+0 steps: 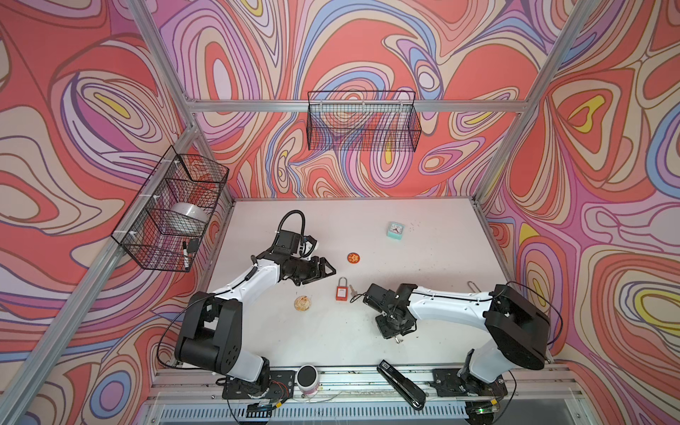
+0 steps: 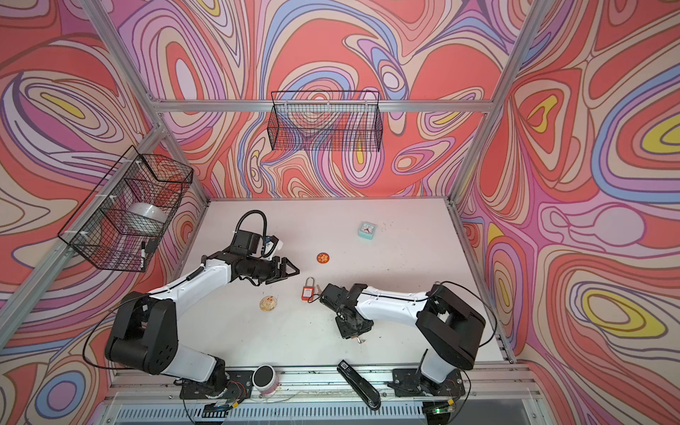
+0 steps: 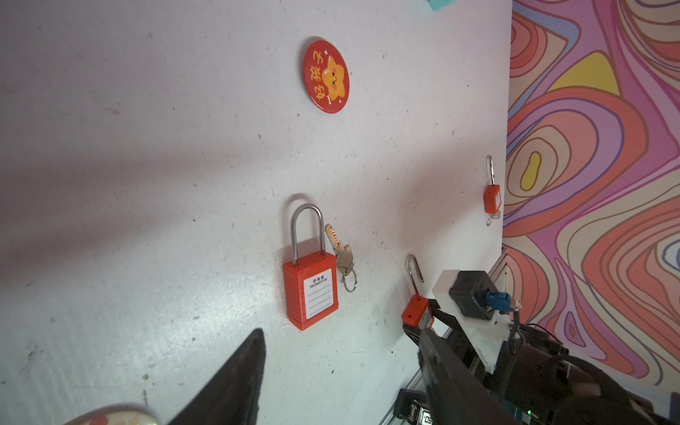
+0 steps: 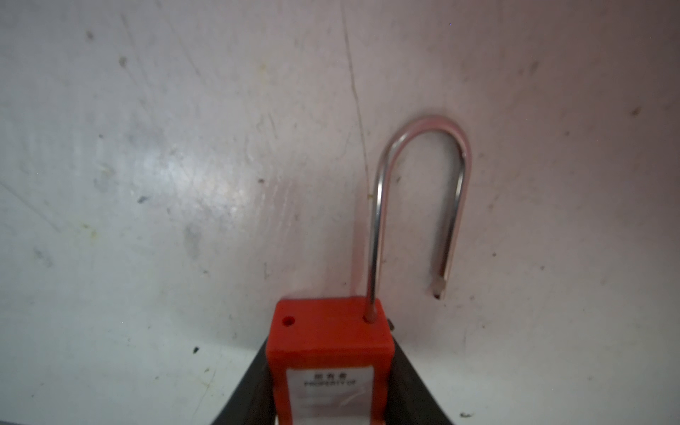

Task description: Lock with the key

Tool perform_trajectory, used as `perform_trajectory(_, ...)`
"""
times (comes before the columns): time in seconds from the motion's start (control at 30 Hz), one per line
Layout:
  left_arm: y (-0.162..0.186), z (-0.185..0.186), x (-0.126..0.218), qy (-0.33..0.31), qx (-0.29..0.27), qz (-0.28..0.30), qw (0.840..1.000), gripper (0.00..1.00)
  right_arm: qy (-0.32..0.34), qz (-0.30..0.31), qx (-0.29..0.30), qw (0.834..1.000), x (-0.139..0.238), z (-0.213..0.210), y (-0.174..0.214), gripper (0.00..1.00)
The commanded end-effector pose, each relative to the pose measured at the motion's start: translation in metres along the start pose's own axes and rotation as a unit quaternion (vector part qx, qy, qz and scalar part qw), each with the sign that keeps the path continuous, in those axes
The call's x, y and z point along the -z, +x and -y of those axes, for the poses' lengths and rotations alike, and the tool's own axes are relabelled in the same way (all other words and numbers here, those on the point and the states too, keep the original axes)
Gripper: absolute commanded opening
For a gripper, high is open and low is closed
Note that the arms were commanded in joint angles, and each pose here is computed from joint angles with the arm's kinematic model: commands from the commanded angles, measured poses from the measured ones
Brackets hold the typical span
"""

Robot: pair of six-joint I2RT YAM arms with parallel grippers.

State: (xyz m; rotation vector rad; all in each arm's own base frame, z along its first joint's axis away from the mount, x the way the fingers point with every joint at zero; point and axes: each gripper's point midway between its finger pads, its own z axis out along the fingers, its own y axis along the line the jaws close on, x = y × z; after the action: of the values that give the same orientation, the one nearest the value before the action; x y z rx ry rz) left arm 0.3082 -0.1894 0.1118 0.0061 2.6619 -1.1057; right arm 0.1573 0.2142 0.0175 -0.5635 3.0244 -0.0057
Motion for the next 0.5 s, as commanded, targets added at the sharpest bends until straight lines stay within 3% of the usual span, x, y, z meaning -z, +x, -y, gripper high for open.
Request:
perform_trajectory(0.0, -0.001, 0.001, 0.001, 0.007, 0.015, 0.000, 1.000, 0.68, -0.013, 0.050, 0.011, 0.999, 0.024, -0.005, -0.021, 0.26)
perform_trajectory(0.3, -0.023, 0.029, 0.019, 0.059, 0.045, 0.072, 0.995, 0.66, -0.054, 0.137, 0.046, 0.988, 0.090, 0.013, -0.087, 0.23)
perform_trajectory(0.47, -0.019, 0.034, 0.029, 0.052, 0.044, 0.095, 0.993, 0.66, -0.085, 0.172, 0.075, 0.978, 0.112, 0.012, -0.127, 0.22)
